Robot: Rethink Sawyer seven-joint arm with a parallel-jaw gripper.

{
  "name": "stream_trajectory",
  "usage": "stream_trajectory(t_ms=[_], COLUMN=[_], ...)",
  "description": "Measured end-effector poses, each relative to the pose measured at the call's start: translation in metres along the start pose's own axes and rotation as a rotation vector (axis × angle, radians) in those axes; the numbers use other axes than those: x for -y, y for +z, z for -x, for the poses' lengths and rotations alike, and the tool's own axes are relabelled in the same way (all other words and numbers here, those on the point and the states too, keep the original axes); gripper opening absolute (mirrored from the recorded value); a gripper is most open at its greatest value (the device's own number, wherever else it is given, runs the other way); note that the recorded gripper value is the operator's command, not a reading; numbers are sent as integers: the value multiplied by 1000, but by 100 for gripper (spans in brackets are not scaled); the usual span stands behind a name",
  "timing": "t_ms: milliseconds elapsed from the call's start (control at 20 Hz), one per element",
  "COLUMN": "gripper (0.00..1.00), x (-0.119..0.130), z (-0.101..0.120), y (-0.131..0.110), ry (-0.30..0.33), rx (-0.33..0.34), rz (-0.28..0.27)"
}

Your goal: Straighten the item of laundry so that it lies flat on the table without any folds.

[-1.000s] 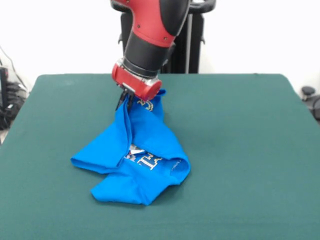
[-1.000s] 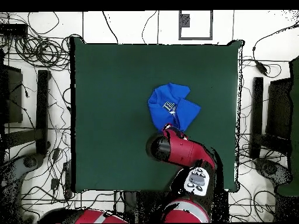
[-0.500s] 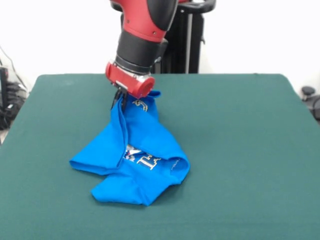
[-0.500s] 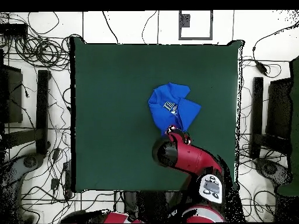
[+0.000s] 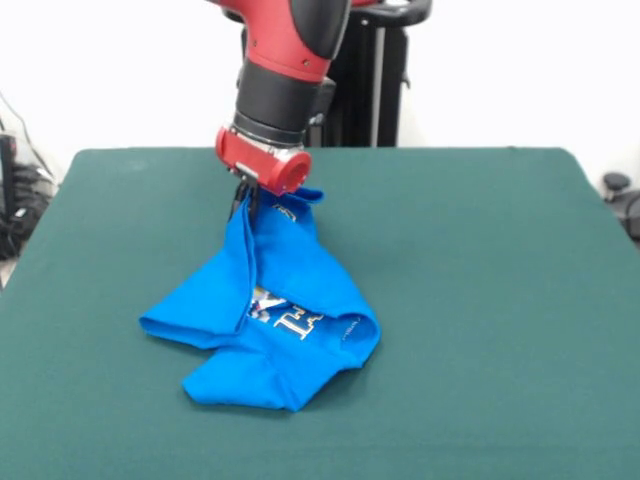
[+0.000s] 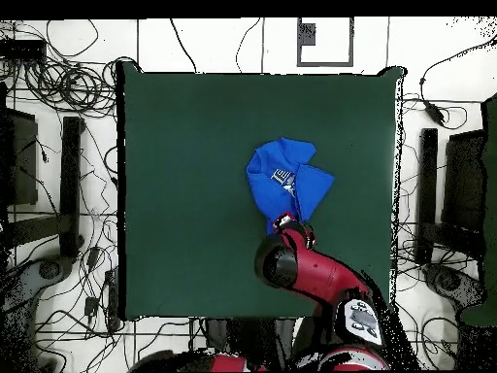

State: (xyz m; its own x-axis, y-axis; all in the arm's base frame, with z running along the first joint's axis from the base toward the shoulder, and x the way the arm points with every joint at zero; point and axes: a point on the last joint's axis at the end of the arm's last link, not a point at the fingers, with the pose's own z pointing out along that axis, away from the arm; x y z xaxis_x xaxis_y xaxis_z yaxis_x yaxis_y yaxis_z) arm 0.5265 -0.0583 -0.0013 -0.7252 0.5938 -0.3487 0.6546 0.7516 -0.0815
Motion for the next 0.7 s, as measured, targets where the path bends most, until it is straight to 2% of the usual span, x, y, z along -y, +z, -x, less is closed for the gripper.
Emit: stream_trajectory(t_ms=[700], gripper=[0], x=[7], z=[-17], y=[11], ry=[106], rx=[-5], rz=[103])
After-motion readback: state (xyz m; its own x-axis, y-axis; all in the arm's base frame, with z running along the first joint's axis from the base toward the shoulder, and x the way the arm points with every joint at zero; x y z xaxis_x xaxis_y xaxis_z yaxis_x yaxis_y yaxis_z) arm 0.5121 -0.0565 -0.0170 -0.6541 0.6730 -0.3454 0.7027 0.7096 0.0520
